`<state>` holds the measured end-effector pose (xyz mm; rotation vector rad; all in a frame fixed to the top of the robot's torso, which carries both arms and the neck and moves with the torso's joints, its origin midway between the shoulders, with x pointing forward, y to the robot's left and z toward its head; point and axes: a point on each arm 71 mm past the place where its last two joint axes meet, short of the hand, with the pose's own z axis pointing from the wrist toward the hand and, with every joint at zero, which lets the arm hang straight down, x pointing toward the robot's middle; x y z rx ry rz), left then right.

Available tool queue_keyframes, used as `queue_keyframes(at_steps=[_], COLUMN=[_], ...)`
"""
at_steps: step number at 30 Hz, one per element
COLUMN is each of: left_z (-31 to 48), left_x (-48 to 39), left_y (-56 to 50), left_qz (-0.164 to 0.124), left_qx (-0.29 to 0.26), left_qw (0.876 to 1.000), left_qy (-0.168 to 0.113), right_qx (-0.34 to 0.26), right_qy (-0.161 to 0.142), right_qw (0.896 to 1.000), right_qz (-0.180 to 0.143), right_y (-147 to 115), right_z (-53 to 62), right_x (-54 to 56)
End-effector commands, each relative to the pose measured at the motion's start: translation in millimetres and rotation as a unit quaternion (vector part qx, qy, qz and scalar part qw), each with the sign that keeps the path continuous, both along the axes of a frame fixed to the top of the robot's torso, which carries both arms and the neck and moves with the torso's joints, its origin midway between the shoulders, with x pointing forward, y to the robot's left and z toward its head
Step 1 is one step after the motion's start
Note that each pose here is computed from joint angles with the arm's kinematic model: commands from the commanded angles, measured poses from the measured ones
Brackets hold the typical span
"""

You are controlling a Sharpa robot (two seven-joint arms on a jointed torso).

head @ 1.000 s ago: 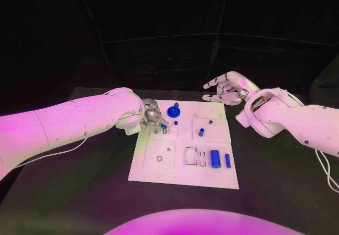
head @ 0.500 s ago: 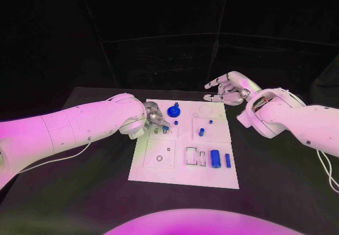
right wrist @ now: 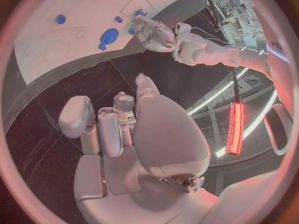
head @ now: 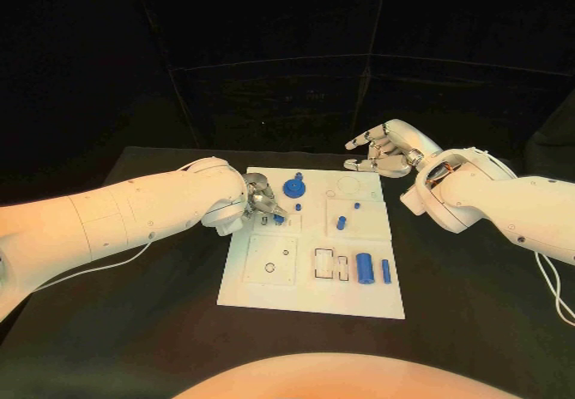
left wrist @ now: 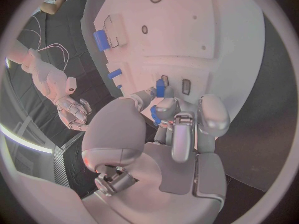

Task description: Assemble the parts on the task board

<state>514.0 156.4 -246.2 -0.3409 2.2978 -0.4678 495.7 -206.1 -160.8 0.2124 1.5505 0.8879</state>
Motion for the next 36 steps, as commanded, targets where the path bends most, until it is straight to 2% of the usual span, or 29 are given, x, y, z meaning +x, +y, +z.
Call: queue_keyframes(at_steps=[1,13,36], left_z=[-2.0,-2.4,-4.1], left_x=[-0.8,0.5,-2.2], left_y=[1.9,6.3,2.5], left_qz=[-0.015,-0.015,-0.034], left_qx=[0.021,0.029,0.036], left_qw=[1.000,0.999,0.998], left_qy=[0.008,0.008,0.025], right_qx=[0.001,0.001,0.000], right_qy=[0.002,0.002,0.004], right_qw=[1.000,1.000,1.000], right_qz=[0.003,0.004,0.006], right_y=[0.9,1.3,1.2], right_z=[1.0,0.9,0.5], right_x=[0.2,0.4,0.5])
